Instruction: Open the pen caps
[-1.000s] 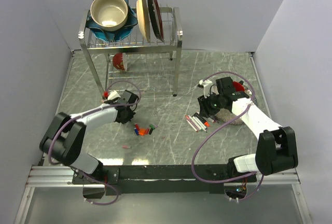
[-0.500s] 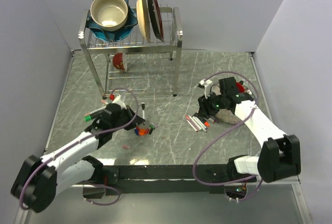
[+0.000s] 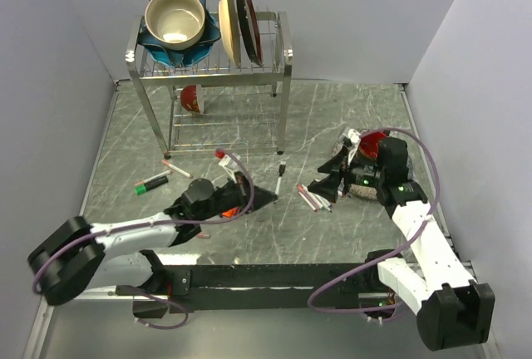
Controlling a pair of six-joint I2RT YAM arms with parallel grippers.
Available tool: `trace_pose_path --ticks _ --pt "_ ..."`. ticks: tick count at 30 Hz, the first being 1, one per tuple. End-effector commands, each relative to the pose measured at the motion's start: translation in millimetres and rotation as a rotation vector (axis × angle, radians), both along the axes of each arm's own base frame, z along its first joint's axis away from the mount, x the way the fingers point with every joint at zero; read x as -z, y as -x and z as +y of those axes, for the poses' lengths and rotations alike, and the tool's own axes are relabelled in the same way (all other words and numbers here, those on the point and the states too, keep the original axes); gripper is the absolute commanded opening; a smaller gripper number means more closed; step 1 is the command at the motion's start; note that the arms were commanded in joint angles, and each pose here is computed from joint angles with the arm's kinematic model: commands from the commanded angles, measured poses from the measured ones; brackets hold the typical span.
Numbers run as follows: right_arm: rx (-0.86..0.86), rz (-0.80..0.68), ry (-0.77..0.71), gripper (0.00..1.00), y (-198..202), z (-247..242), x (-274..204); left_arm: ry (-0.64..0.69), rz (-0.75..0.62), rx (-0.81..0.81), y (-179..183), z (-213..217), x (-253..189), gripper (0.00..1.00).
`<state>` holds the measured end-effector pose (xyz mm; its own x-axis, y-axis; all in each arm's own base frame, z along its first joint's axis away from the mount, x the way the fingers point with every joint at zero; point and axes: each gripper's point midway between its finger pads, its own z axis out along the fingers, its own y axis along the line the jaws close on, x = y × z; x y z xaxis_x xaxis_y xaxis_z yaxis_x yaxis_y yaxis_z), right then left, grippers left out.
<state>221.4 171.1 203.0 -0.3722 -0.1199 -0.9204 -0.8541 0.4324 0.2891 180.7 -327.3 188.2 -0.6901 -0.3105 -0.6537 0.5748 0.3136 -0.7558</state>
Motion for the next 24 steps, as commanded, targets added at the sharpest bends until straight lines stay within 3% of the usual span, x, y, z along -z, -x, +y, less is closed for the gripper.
trace_pose_path --ticks 1,6,11,20,23,24 --pt "-0.027 0.026 -0.226 0.93 4.4 11.7 -38.8 0.16 -0.169 -0.106 -23.0 -31.6 -66.6 0.01" --pt "0.184 0.159 -0.348 0.97 -12.4 5.4 -47.1 0.139 -0.158 -0.076 -20.7 -74.9 -61.7 0.01" --pt "0.203 0.156 -0.367 0.93 -13.0 4.4 -48.4 0.139 -0.162 -0.049 -16.3 -92.3 -57.8 0.01" --pt "0.187 0.298 -0.375 0.59 -15.1 10.7 -32.9 0.132 -0.16 -0.071 -21.2 -101.6 -60.5 0.01" --pt "0.145 0.313 -0.38 0.43 -9.3 14.7 -32.0 0.128 -0.157 -0.066 -20.3 -103.5 -58.5 0.01" --pt "0.131 0.313 -0.38 0.25 -7.0 16.1 -32.3 0.129 -0.158 -0.066 -20.6 -104.3 -59.5 0.01"
